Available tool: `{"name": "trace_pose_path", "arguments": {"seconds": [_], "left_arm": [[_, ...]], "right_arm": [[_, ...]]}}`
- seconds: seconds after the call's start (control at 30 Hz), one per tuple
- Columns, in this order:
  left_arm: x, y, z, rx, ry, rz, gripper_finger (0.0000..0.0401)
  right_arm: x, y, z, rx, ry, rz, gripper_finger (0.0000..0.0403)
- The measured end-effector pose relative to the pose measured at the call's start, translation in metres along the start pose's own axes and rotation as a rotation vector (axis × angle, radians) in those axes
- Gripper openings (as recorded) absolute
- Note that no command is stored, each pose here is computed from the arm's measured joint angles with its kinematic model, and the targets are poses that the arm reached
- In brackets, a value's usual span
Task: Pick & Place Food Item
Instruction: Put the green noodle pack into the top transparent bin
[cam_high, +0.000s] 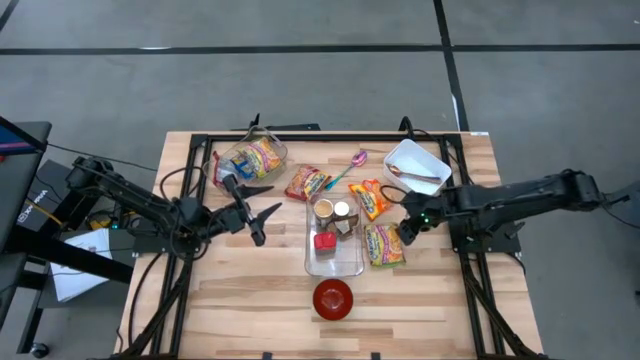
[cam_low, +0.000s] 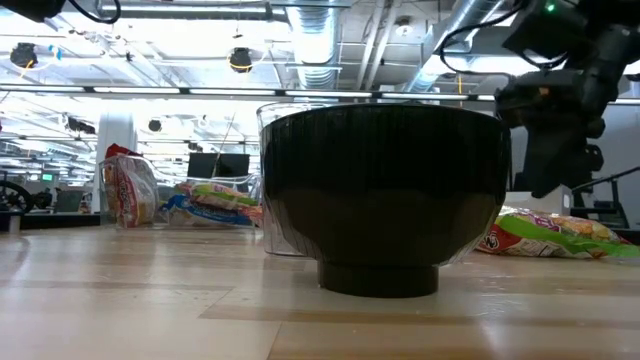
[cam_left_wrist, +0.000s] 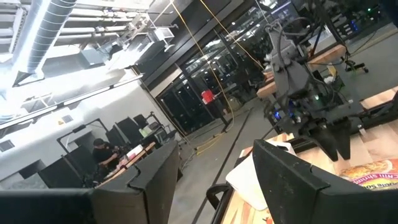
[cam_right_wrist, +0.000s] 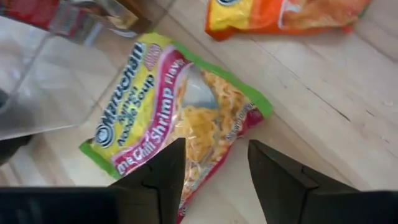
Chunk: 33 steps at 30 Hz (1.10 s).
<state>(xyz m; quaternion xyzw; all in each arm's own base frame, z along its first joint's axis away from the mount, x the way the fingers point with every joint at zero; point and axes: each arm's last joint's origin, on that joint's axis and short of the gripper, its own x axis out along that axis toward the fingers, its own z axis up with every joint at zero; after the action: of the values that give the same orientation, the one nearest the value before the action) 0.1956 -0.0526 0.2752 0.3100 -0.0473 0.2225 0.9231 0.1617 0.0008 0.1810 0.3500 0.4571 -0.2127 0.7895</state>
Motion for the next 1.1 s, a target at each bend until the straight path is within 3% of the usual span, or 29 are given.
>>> {"name": "trace_pose_path", "arguments": {"seconds": [0.67,1.1], "left_arm": [[-0.001,0.002,0.001,-0.002,-0.002,0.004,0.0201],[-0.001,0.002,0.001,-0.002,0.000,0.006,0.0201]], "right_arm": [[0.023,-0.004,0.006,0.045,0.063,-0.095,0.0160],[0.029,-0.002,0.011,0.005,0.089,-0.031,0.0141]]}}
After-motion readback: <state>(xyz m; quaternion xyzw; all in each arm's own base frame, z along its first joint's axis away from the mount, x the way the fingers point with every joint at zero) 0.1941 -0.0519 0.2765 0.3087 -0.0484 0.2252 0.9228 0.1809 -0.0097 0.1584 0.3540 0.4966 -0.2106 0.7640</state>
